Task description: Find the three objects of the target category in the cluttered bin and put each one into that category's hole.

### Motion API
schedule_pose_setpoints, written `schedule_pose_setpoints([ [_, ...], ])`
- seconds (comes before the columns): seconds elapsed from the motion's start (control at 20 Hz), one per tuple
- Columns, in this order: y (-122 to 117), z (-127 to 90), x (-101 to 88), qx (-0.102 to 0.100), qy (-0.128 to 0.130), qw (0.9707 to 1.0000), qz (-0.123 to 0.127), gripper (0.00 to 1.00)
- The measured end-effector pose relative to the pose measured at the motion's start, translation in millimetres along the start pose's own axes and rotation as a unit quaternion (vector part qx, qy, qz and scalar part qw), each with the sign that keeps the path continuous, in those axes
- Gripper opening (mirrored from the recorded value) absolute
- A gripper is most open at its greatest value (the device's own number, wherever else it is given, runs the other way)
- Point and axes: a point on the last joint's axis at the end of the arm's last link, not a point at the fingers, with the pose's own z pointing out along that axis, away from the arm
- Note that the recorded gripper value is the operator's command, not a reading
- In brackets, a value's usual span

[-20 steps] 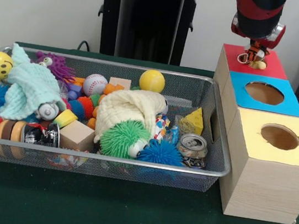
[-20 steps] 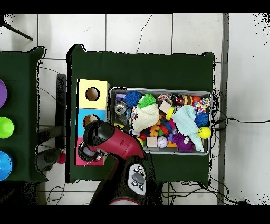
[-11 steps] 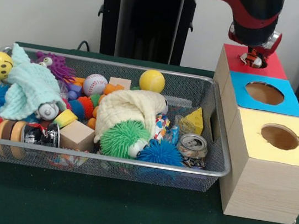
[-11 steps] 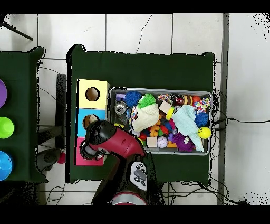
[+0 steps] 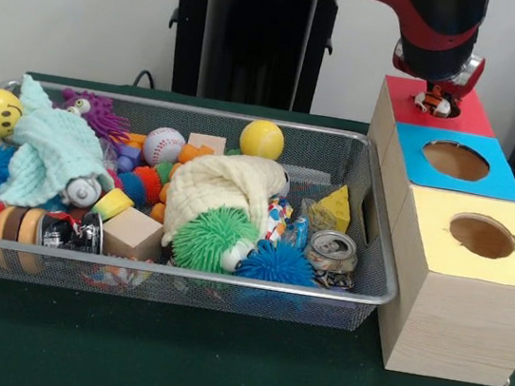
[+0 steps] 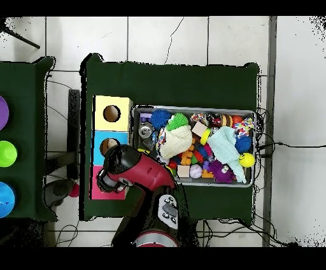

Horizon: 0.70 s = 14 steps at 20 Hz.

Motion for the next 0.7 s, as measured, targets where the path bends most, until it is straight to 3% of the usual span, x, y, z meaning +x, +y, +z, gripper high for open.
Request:
schedule_pose_setpoints([
  [0.25, -0.1, 0.0, 0.0, 0.0, 0.0, 1.0, 0.0, 0.0],
  [0.3, 0.9, -1.1, -0.8, -0.002, -0.002, 1.0, 0.0, 1.0],
  [0.7, 1.0, -9.5, -3.2, 0.0, -0.014, 0.9999, -0.005, 1.0],
])
